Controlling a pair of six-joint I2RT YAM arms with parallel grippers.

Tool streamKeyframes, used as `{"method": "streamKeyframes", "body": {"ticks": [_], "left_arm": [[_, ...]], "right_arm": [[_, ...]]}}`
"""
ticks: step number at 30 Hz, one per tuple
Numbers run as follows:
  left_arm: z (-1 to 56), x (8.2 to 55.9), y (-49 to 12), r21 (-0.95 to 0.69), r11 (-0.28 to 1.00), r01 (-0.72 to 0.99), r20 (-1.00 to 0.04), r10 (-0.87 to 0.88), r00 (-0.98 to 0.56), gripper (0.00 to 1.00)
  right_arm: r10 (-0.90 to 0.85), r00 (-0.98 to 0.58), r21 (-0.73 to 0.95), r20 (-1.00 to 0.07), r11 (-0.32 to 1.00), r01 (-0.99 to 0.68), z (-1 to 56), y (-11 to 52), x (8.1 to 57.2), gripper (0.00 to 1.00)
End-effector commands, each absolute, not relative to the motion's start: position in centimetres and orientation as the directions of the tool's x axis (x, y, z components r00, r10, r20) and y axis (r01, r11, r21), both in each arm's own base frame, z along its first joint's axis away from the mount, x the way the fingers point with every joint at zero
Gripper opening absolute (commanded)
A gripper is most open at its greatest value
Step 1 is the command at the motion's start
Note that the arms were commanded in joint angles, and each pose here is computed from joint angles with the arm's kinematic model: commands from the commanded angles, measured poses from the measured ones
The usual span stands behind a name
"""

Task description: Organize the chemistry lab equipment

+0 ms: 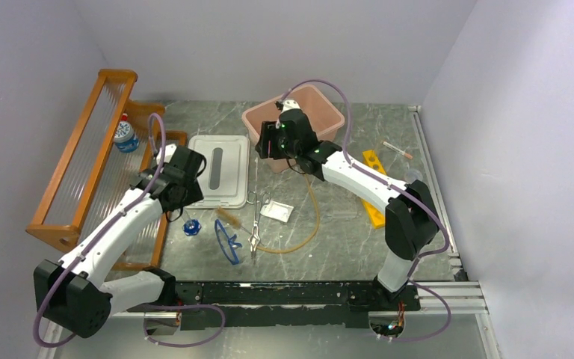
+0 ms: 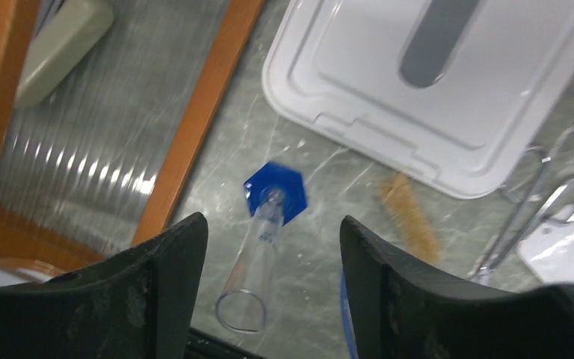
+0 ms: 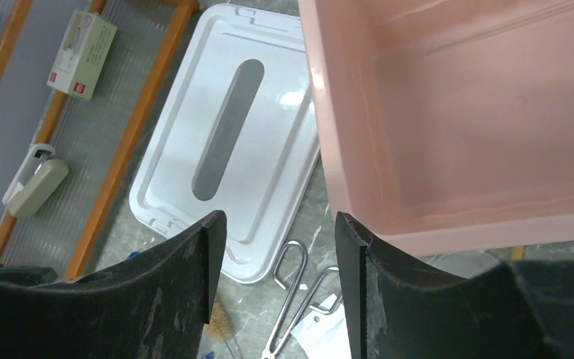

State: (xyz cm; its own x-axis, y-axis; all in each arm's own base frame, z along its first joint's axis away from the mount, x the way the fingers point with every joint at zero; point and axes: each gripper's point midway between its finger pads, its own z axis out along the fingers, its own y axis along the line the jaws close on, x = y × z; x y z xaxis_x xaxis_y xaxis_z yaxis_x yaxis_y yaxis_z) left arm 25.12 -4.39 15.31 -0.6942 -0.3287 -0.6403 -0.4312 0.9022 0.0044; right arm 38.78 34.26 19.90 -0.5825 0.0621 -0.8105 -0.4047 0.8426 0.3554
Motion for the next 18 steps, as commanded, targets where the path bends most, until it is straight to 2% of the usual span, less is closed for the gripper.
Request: {"method": "streamKeyframes", "body": {"ticks": [1,4,7,10,13,18], "left_arm": [[13.2,22.6,-3.8,0.007,0.867,-0.498,-0.582,-0.402,-0.707,0.65],[12.0,21.9,-4.0,-0.004,0.862,-0.507,-0.555,-0.423,-0.716,0.54],[12.2,22.3,-3.8,-0.018,0.852,-0.523,-0.580,-0.435,-0.689,0.43],[12.7,22.8,-3.9,-0.042,0.850,-0.525,-0.600,-0.442,-0.667,0.36],[12.5,23.0,-4.1,-0.046,0.852,-0.522,-0.598,-0.442,-0.669,0.35],[13.1,23.3,-3.4,-0.017,0.851,-0.524,-0.626,-0.418,-0.658,0.44]], "right_arm": [[0.043,-0.570,0.347,-0.820,0.830,-0.436,20.2,34.7,38.5,0.58],[0.033,-0.566,0.336,-0.824,0.833,-0.440,20.1,34.4,38.3,0.58],[0.028,-0.559,0.328,-0.829,0.833,-0.445,20.4,34.2,38.2,0.58],[0.024,-0.550,0.320,-0.835,0.834,-0.449,20.5,34.0,38.1,0.58],[0.020,-0.547,0.315,-0.837,0.834,-0.452,20.6,33.8,37.9,0.58],[0.012,-0.541,0.306,-0.841,0.834,-0.459,20.5,33.7,37.8,0.58]]}}
